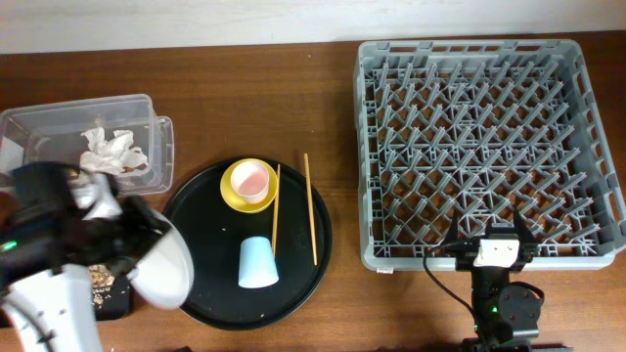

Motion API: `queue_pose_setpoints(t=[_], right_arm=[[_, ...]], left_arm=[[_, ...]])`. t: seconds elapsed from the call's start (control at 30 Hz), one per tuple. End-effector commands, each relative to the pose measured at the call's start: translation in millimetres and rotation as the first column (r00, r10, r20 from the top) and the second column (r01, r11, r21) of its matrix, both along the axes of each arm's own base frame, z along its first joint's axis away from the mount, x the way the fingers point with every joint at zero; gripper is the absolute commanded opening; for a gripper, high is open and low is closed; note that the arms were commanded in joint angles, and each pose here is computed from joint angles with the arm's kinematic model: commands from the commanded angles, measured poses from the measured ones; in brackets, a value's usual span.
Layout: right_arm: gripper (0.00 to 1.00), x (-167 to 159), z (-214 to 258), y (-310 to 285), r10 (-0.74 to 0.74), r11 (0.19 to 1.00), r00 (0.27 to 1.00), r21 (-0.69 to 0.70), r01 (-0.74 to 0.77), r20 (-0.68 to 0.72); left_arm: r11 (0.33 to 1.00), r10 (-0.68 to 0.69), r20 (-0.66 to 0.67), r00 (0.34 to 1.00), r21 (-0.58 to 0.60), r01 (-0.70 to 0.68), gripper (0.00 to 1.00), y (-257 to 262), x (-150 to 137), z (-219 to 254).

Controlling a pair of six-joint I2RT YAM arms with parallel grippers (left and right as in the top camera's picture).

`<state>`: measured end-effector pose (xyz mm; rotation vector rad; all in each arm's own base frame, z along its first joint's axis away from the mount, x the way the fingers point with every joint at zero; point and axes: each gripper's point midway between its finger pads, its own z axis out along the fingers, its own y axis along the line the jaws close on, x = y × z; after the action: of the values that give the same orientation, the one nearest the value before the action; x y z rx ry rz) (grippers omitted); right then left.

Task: Sort waste into correct bins and load items into the dishwasher rack
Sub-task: 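Place the empty white plate back on the round tray, release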

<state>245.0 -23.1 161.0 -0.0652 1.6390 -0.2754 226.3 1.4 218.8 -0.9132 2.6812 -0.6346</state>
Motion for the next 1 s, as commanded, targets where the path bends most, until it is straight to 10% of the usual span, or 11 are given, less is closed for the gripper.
queue_pose_setpoints(t=[0.0, 0.3, 0.43, 0.53, 0.77, 0.8, 0.83, 0.97], right_arm=[[0.98, -1, -3, -4, -0.022, 1.000, 1.000, 0.000, 0.022, -0.005], [0.98, -1, -3, -4, -0.022, 1.000, 1.000, 0.000, 0.022, -0.005], [0.98, -1, -3, -4, -0.022, 1.000, 1.000, 0.000, 0.022, -0.005], [0.98, -1, -3, -4, -0.022, 1.000, 1.000, 0.000, 0.022, -0.005], [0.98, -1, -3, -4, -0.022, 1.000, 1.000, 0.000, 0.022, -0.005], [0.98, -1, -3, -4, -0.022, 1.000, 1.000, 0.000, 0.022, -0.005], [0.98, -1, -3, -4, -0.022, 1.000, 1.000, 0.000, 0.022, -0.005], [0.98, -1, -3, -4, -0.022, 1.000, 1.000, 0.000, 0.022, -0.005]], left_arm=[[0.992, -0.052, -0.123, 0.991, 0.107, 0.066, 0.00, -14, -9, -52], [0.938, -0.271, -0.071, 0.960, 0.206, 0.280, 0.01, -64, 4, -98], [0.923, -0.251, -0.068, 0.965, 0.284, 0.260, 0.42, -52, 10, -100], [0.907, -0.230, -0.047, 0.972, 0.352, 0.231, 0.50, -41, 18, -83], [0.870, 0.066, 0.060, 0.996, 0.485, -0.087, 0.53, 27, 4, 37], [0.866, 0.105, 0.093, 0.990, 0.482, -0.137, 0.61, 36, -2, 46], [0.857, 0.140, 0.118, 0.983, 0.482, -0.180, 0.99, 44, -7, 51], [0.767, 0.368, 0.234, 0.900, 0.471, -0.436, 0.99, 88, -41, 73]])
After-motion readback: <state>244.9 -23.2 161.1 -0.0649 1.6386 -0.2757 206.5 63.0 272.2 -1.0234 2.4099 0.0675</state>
